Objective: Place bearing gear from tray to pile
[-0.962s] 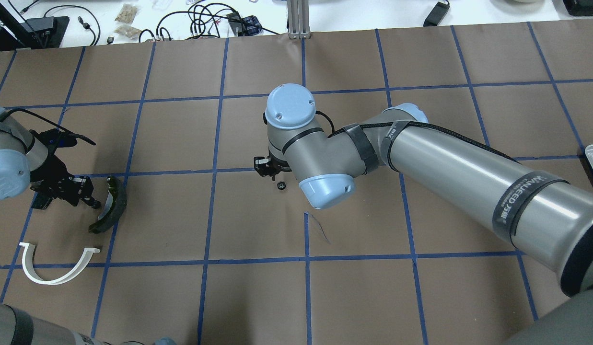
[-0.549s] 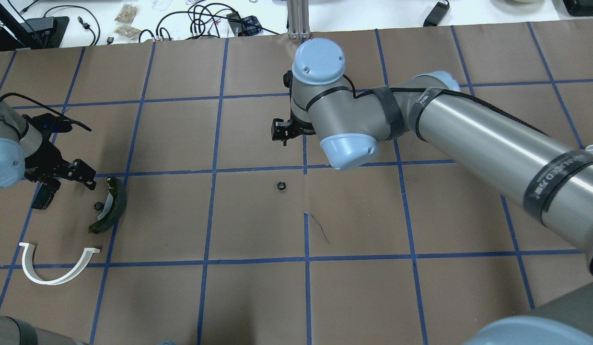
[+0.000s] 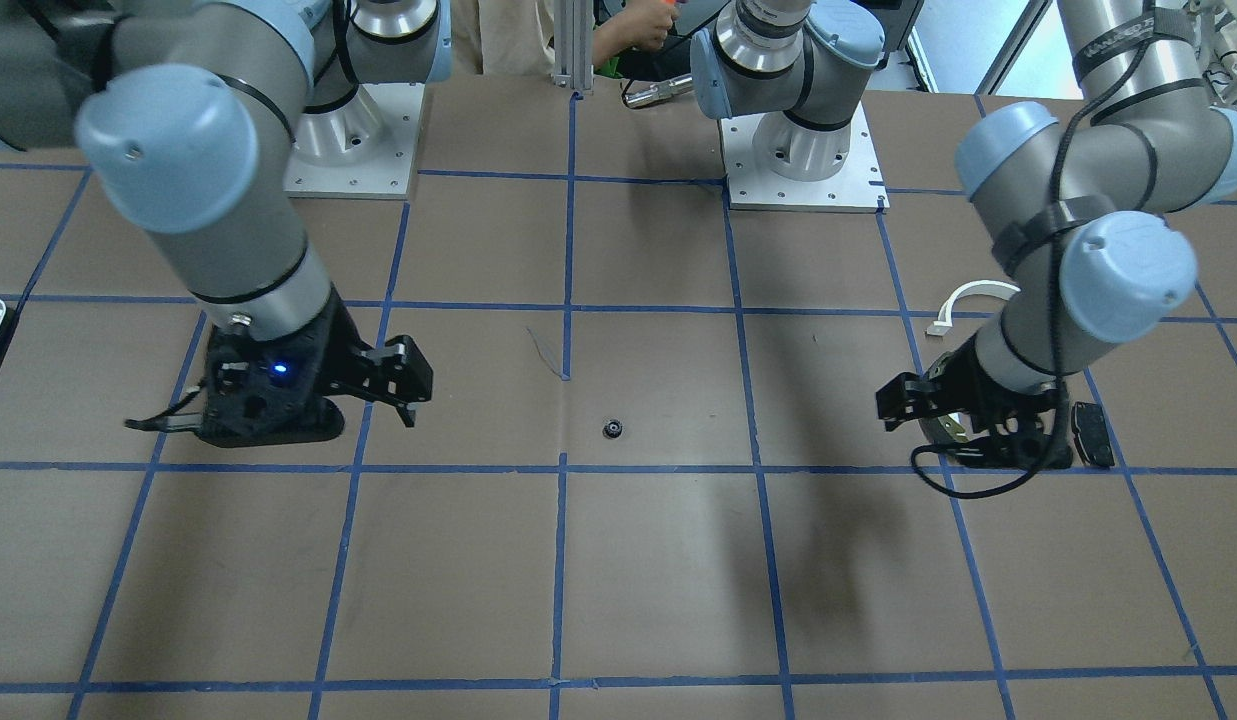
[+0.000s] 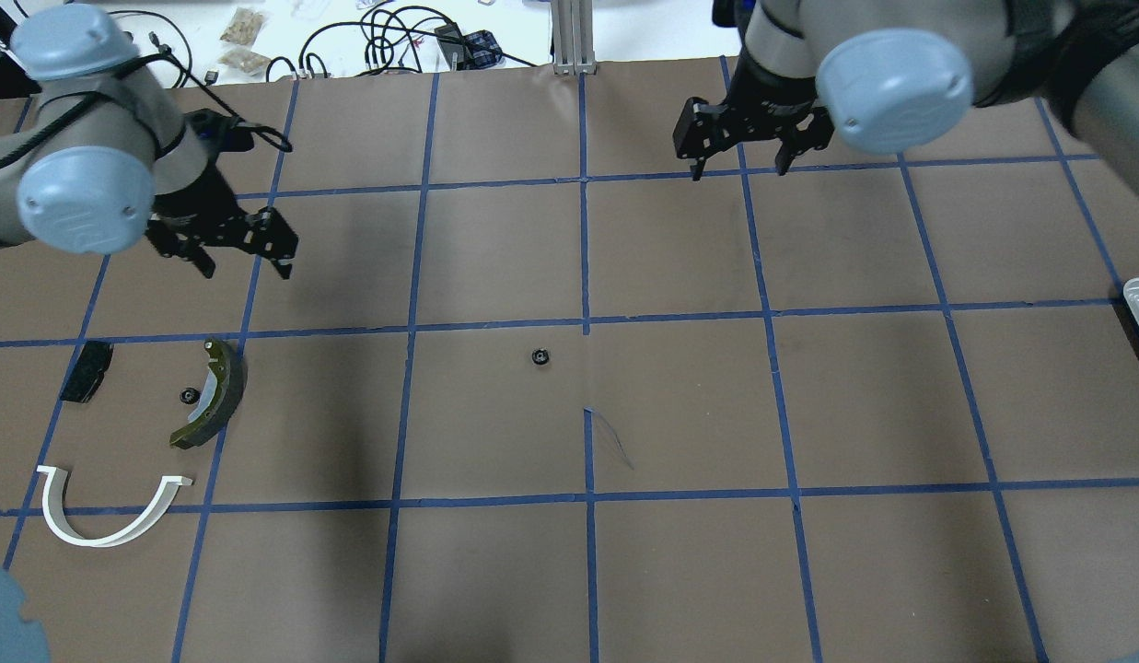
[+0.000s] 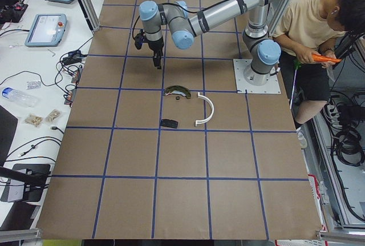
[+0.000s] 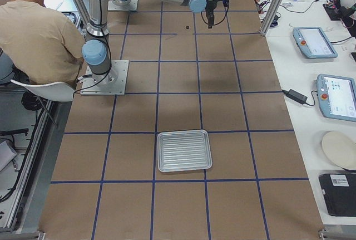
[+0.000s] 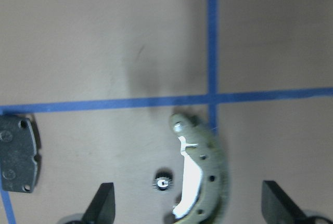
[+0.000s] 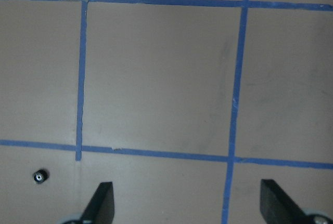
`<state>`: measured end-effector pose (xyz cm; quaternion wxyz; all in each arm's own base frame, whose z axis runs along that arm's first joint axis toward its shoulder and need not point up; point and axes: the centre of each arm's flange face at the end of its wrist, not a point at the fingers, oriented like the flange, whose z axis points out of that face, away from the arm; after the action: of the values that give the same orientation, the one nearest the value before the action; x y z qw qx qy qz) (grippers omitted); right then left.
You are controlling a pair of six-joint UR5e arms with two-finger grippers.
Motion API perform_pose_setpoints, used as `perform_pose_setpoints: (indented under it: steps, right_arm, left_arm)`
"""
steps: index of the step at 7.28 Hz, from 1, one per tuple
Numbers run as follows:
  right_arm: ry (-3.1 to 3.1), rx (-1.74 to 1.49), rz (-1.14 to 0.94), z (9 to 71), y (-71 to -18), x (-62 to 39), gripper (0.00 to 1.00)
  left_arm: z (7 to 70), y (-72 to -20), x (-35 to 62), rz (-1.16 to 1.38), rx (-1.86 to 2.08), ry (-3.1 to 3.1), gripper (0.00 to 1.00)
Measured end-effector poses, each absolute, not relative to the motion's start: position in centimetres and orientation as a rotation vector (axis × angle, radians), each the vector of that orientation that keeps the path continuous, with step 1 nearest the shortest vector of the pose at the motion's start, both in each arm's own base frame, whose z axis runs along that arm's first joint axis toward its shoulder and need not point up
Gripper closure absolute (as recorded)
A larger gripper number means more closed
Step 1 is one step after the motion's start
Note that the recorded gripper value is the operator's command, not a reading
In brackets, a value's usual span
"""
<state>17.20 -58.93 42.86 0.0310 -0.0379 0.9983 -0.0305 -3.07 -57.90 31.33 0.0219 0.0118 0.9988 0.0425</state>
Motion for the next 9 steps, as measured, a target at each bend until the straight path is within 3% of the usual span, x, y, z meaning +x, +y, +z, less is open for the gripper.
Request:
perform_pose_setpoints:
  steps: [3, 6, 9]
  right_arm:
    - [3.081, -0.158, -0.088, 50.8, -53.7, 15.5, 0.00]
    - [3.082, -0.248, -0.045, 48.6, -52.6, 14.4, 0.00]
    - [3.086, -0.267, -0.048, 48.5, -52.2, 13.2, 0.00]
  left_arm:
    - [29.6, -56.7, -15.7, 0.141, -0.087, 3.155, 0.00]
    - [24.8, -55.2, -23.9, 0.109, -0.162, 3.218, 0.00]
    - [21.1, -53.3, -28.9, 0.157, -0.150, 3.215, 0.22]
